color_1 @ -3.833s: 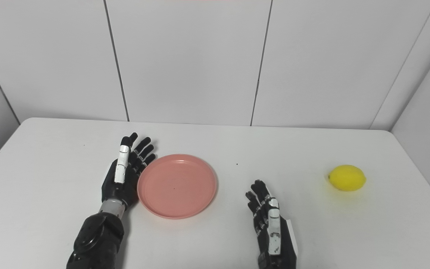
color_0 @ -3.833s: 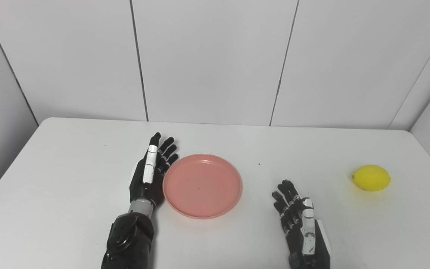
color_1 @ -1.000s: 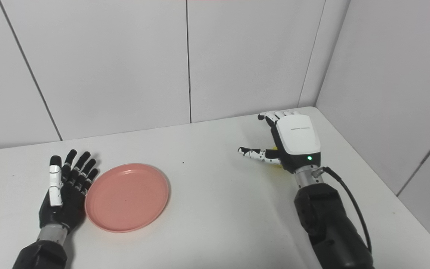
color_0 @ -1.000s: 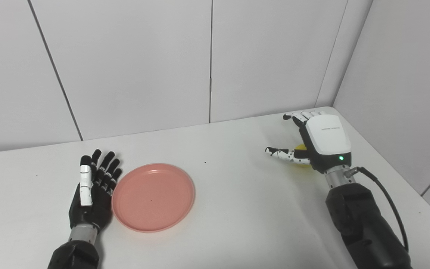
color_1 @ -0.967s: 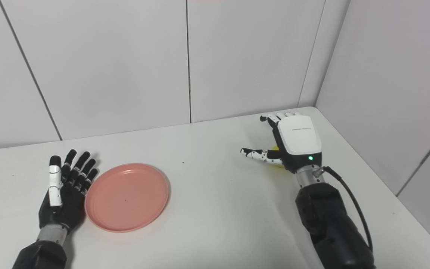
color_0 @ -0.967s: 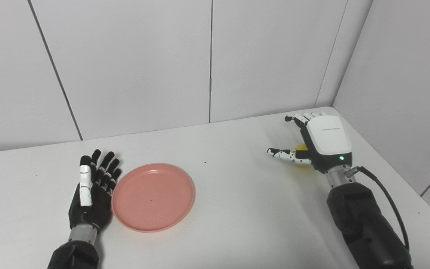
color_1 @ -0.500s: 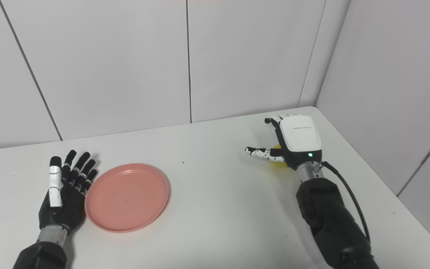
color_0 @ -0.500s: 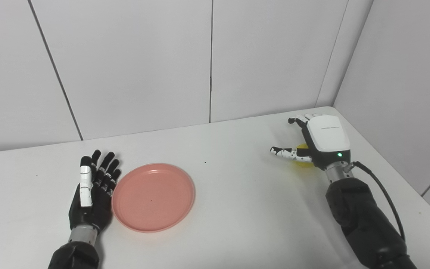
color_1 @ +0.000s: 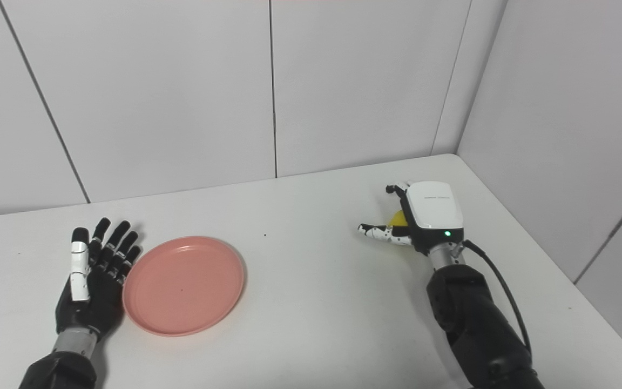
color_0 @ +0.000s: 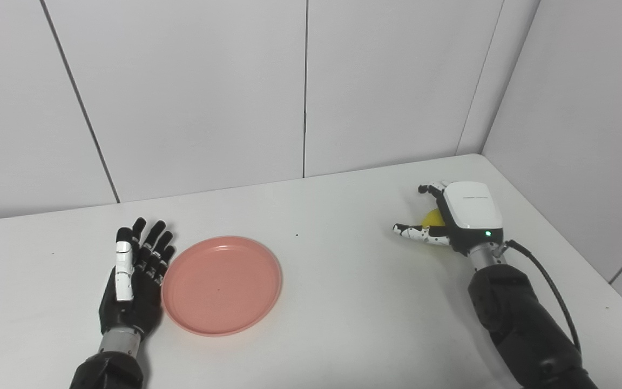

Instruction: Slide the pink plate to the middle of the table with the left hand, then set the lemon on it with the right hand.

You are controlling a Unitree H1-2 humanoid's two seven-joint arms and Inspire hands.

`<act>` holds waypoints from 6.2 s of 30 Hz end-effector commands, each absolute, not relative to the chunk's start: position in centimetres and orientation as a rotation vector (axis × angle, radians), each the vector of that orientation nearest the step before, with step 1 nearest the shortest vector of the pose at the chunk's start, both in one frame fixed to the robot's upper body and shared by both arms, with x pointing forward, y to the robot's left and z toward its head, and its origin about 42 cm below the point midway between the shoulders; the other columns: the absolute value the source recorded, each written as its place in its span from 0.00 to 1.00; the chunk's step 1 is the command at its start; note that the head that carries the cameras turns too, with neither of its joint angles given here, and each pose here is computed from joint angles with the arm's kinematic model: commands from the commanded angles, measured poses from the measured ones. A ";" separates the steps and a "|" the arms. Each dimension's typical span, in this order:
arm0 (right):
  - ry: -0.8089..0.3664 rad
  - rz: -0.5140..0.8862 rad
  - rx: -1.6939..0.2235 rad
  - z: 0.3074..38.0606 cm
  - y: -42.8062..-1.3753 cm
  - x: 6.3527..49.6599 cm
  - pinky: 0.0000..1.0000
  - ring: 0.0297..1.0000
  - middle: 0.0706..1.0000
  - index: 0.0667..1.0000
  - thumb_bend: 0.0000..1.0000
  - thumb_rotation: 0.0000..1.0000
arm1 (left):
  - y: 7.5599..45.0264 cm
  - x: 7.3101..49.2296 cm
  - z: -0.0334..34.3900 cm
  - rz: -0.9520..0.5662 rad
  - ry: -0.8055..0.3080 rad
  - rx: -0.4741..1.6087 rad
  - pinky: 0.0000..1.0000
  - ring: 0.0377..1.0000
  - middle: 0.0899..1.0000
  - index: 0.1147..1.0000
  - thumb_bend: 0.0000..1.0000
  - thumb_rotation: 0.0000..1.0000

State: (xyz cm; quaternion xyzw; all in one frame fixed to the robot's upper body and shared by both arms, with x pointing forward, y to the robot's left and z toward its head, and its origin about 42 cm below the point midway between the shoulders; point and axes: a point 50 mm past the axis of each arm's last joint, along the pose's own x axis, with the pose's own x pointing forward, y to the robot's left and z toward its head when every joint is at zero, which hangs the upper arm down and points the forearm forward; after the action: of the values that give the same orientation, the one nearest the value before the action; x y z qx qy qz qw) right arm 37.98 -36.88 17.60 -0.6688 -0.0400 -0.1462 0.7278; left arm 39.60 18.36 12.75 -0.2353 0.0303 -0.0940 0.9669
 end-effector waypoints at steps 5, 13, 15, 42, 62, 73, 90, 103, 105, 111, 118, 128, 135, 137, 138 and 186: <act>-0.093 -0.387 -1.483 19.4 -38.1 38.9 0.74 0.69 0.70 0.66 0.77 0.81 | 18.7 37.6 8.9 -0.148 0.251 -0.478 0.99 0.95 0.94 1.00 0.70 0.77; -0.054 -0.351 -1.506 18.5 -38.5 38.7 0.74 0.69 0.70 0.66 0.76 0.79 | 18.6 37.5 9.0 -0.151 0.247 -0.469 0.98 0.95 0.93 1.00 0.70 0.78; -0.048 -0.340 -1.513 18.3 -38.7 38.7 0.74 0.70 0.70 0.66 0.76 0.79 | 18.6 37.4 9.0 -0.152 0.247 -0.467 0.98 0.95 0.93 1.00 0.69 0.78; -0.093 -0.251 -1.459 15.6 -38.4 38.8 0.19 0.22 0.26 0.36 0.61 0.55 | 18.5 37.4 9.2 -0.152 0.254 -0.468 0.98 0.94 0.92 1.00 0.68 0.76; -0.326 -0.185 -1.377 21.2 -35.6 39.1 0.13 0.15 0.18 0.25 0.59 0.54 | 17.4 37.0 9.2 -0.146 0.260 -0.489 0.97 0.92 0.90 0.97 0.72 0.72; -0.555 -0.122 -1.339 26.3 -31.1 39.7 0.12 0.14 0.16 0.20 0.59 0.54 | 16.6 36.8 9.1 -0.154 0.259 -0.483 0.96 0.93 0.91 0.99 0.71 0.74; -0.769 0.018 -1.249 29.7 -23.8 39.9 0.15 0.17 0.21 0.26 0.59 0.52 | 13.0 36.1 9.5 -0.131 0.267 -0.468 0.91 0.89 0.86 0.94 0.73 0.73; -0.794 0.171 -1.208 27.7 -19.8 40.7 0.15 0.17 0.21 0.29 0.58 0.51 | 10.9 35.6 9.7 -0.120 0.267 -0.466 0.86 0.85 0.83 0.92 0.72 0.73; -0.792 0.185 -1.204 27.5 -19.3 40.7 0.14 0.16 0.20 0.28 0.59 0.50 | 10.8 35.6 9.7 -0.116 0.267 -0.471 0.85 0.85 0.83 0.91 0.72 0.72; -0.801 0.229 -1.195 26.9 -17.9 40.5 0.16 0.20 0.25 0.38 0.59 0.50 | 10.6 35.6 9.8 -0.110 0.268 -0.469 0.84 0.83 0.81 0.89 0.72 0.71; -0.794 0.295 -1.225 25.8 -16.6 40.6 0.16 0.19 0.24 0.34 0.60 0.49 | 10.8 35.6 9.9 -0.114 0.265 -0.460 0.85 0.84 0.81 0.89 0.73 0.72; -0.767 0.407 -1.282 23.3 -14.2 40.9 0.17 0.20 0.25 0.32 0.60 0.59 | 11.1 35.7 9.9 -0.108 0.266 -0.437 0.87 0.83 0.81 0.89 0.73 0.74; -0.723 0.459 -1.286 22.1 -13.6 41.7 0.20 0.24 0.28 0.39 0.58 0.58 | 11.0 35.7 9.9 -0.106 0.266 -0.431 0.89 0.83 0.81 0.89 0.74 0.74; -0.711 0.485 -1.303 21.6 -13.4 41.9 0.21 0.25 0.30 0.40 0.58 0.58 | 11.0 35.7 9.8 -0.107 0.268 -0.421 0.88 0.84 0.81 0.89 0.74 0.74; -0.714 0.494 -1.308 21.5 -13.3 42.0 0.21 0.25 0.30 0.40 0.58 0.59 | 11.0 35.7 9.8 -0.108 0.269 -0.417 0.87 0.84 0.81 0.89 0.74 0.74; -0.698 0.470 -1.226 25.1 -15.0 42.8 0.64 0.68 0.69 0.68 1.00 1.00 | 12.0 37.3 10.9 -0.141 0.083 -0.320 0.99 0.94 0.89 0.90 0.86 0.70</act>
State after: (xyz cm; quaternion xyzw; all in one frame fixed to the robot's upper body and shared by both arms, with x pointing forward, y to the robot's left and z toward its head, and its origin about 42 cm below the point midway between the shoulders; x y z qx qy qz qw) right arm 42.17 -15.09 22.66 -0.5932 -0.2810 0.2434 0.7141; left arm 37.70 11.21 12.72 -0.1766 0.0100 -0.0858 0.9805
